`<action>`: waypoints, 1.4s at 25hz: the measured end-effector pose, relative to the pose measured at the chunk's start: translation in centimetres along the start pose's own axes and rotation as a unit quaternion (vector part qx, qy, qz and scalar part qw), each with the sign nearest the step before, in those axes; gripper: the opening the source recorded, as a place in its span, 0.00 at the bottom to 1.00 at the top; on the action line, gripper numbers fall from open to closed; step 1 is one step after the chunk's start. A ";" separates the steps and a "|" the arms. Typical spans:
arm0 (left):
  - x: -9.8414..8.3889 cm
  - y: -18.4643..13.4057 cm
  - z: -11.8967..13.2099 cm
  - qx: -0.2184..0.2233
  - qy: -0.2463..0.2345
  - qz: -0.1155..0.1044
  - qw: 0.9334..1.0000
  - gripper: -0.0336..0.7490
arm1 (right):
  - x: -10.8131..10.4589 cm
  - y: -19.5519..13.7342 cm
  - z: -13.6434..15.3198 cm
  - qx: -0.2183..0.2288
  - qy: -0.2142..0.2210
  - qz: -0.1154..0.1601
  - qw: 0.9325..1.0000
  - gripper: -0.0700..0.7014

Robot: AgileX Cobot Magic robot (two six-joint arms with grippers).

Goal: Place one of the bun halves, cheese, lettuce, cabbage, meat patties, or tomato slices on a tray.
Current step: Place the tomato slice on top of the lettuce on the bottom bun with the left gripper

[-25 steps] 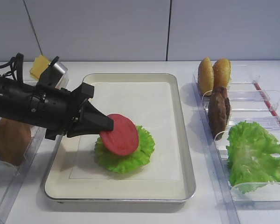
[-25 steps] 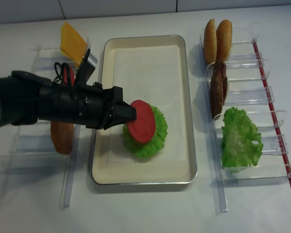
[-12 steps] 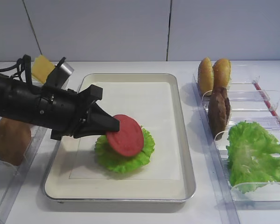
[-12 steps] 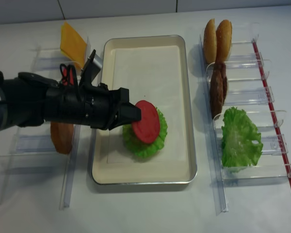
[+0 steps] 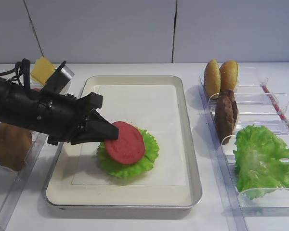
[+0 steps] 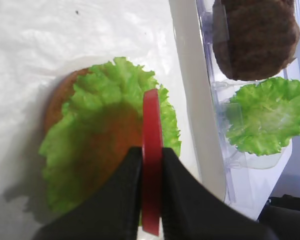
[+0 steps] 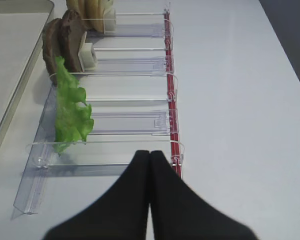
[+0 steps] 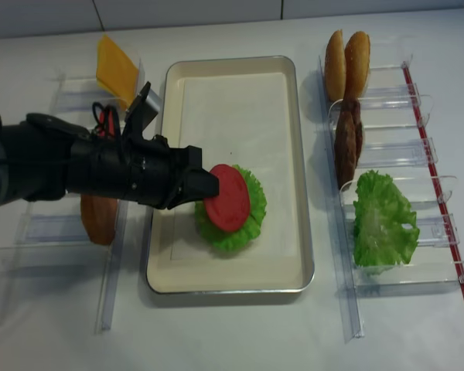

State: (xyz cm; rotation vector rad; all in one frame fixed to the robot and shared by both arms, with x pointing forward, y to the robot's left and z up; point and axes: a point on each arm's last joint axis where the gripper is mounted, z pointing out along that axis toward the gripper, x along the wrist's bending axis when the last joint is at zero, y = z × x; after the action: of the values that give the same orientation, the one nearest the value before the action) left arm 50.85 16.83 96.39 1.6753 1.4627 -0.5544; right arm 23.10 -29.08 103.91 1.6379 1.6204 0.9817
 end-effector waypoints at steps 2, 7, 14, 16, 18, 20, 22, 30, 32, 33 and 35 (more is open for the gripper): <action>0.0 -0.1 0.0 0.003 0.002 0.003 1.000 0.16 | 0.0 0.0 0.0 0.000 0.000 0.000 1.000 0.09; 0.2 -0.2 0.0 0.011 0.010 0.014 1.000 0.17 | 0.0 0.0 0.0 0.000 0.000 0.000 1.000 0.09; 0.4 0.1 0.0 -0.004 0.021 0.028 0.999 0.58 | 0.0 0.0 0.0 0.000 0.000 0.000 1.000 0.09; 0.4 0.2 0.0 -0.010 0.024 0.039 0.999 0.66 | 0.0 0.0 0.0 0.000 0.000 0.000 1.000 0.09; 0.4 0.3 0.0 -0.017 0.021 0.052 0.998 0.68 | 0.0 0.0 0.0 0.000 0.000 0.000 1.000 0.09; 0.3 0.5 0.0 -0.026 0.017 0.062 0.998 0.69 | 0.0 0.0 0.0 0.000 0.000 0.000 1.000 0.09; 0.3 0.6 0.0 -0.033 0.017 0.069 0.997 0.70 | 0.0 0.0 0.0 0.000 0.000 0.000 1.000 0.09; 0.4 0.8 0.0 -0.038 0.026 0.090 0.995 0.70 | 0.0 0.0 0.0 0.000 0.000 0.000 1.000 0.09; 0.2 1.1 -0.1 -0.038 0.028 0.106 0.993 0.70 | 0.0 0.0 0.0 0.000 0.000 0.000 1.000 0.09; 0.1 1.3 -0.2 -0.038 0.029 0.114 0.992 0.70 | 0.0 0.0 0.0 0.000 0.000 0.000 1.000 0.09; -0.4 2.0 -0.4 -0.042 0.029 0.131 0.990 0.70 | 0.0 0.0 0.0 0.000 0.000 0.000 1.000 0.09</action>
State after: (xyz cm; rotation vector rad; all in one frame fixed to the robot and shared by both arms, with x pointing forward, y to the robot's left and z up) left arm 52.58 16.93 97.44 1.7930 1.2604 -0.2973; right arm 23.10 -29.08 103.91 1.6379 1.6204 0.9817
